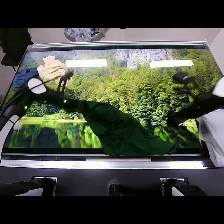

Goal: Fold the shirts.

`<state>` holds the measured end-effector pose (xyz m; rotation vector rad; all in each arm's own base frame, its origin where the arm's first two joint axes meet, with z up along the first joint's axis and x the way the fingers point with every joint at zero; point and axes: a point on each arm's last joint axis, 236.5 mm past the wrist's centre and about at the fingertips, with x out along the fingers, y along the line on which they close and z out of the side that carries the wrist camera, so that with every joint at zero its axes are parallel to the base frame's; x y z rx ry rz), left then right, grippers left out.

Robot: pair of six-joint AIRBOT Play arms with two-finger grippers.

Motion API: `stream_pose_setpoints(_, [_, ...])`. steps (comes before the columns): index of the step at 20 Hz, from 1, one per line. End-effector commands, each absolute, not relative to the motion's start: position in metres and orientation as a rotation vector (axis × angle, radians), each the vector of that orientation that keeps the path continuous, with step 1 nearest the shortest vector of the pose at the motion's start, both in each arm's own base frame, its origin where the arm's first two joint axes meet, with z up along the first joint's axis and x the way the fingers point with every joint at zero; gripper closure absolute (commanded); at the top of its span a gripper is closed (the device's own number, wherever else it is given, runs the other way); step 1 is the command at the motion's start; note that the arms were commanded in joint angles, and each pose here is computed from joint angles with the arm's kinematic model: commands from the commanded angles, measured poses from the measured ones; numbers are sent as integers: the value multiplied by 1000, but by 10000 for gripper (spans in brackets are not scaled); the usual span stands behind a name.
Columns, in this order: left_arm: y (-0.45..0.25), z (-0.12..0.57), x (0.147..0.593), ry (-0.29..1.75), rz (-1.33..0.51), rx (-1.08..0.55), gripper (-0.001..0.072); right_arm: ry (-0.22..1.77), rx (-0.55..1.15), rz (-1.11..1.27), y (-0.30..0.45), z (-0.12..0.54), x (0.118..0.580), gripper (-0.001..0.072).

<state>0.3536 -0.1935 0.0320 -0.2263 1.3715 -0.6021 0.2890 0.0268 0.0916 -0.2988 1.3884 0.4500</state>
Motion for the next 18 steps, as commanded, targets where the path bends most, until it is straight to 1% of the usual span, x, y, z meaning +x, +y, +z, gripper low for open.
stream_pose_setpoints(1, [-164, -25, 295, 1596, -570, -301, 28, 1585, -255, 563, 36, 19, 256, 6])
stream_pose_setpoints(3, [-187, -44, 263, 1647, -650, -368, 28, 1674, -281, 538, 23, -6, 236, 6])
stream_pose_setpoints(5, [-208, -58, 242, 1679, -679, -418, 28, 1732, -311, 516, 12, -19, 222, 6])
stream_pose_setpoints(8, [-237, -66, 217, 1691, -747, -376, 28, 1743, -308, 517, 12, -22, 219, 5])
stream_pose_setpoints(12, [-271, -74, 205, 1659, -787, -316, 28, 1714, -300, 491, 12, -30, 225, 1])
stream_pose_setpoints(18, [-320, -86, 201, 1588, -756, -346, 30, 1690, -239, 397, 12, -59, 228, -1])
